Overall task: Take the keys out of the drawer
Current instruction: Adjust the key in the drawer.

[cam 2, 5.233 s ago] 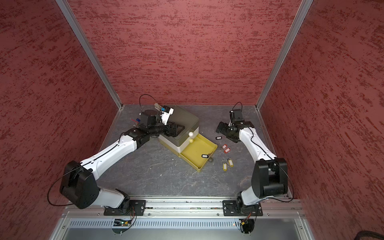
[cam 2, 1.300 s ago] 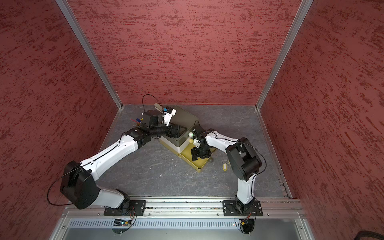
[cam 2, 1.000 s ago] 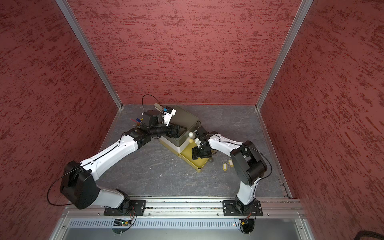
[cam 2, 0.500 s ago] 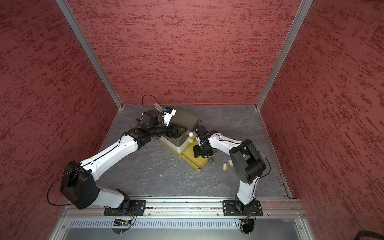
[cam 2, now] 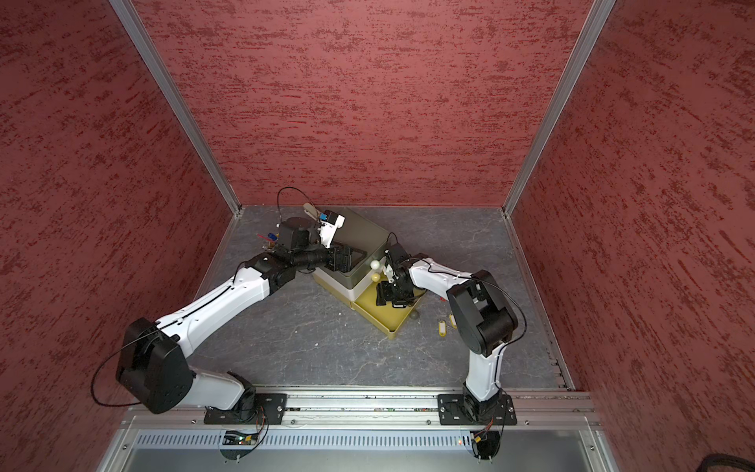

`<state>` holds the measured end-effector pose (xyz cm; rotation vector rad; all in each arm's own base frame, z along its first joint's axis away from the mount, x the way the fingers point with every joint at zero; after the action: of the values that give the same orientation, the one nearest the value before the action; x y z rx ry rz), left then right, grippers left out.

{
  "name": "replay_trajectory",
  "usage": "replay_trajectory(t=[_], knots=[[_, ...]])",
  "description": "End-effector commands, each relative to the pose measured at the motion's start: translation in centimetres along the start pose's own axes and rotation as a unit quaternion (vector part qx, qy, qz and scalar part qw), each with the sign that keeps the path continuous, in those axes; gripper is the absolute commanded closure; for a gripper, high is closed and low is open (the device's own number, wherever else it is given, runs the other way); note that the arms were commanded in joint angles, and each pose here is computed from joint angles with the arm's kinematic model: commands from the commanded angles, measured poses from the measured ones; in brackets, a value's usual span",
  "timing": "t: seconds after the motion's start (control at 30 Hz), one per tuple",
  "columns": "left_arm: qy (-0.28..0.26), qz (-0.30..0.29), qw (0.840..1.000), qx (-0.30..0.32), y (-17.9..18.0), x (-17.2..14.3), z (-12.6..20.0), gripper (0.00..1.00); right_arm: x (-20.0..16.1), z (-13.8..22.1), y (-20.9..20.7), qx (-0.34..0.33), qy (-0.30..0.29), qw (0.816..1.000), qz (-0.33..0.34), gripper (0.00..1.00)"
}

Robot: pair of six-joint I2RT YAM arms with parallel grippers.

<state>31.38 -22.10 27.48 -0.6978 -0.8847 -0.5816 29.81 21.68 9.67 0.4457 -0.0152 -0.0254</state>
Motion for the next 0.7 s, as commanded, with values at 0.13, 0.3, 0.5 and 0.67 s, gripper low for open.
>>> replay_trajectory(t=[0.13,0.3,0.5,0.67], knots=[[0.164,0.104,0.980,0.050,2.1,-7.9,-0.2,0.00,-1.4,-3.7,-0.6,0.061,0.048,0.997,-0.028,0.32],[0.163,0.103,0.980,0.048,1.8,-7.8,-0.4,0.00,-1.6,-2.6,-0.9,0.040,0.031,0.999,-0.012,0.31],[0.164,0.096,0.981,0.042,1.6,-7.4,-1.2,0.00,-1.4,-0.1,0.0,0.048,-0.009,0.999,0.016,0.29],[0.169,0.092,0.981,0.037,1.5,-7.2,-1.8,0.00,-1.2,1.3,0.3,0.042,-0.032,0.998,0.024,0.29]])
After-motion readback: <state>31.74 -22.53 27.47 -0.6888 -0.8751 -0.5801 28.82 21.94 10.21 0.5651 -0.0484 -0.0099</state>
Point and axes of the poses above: each gripper's point midway between its finger pads, its own z axis back along the fingers, its own y axis along the line the jaws close on, x = y × z, the point moved 7 cm from there along z, back along the fingers, and after that the axes turned 11 degrees about -z, right-handed, at the moved point
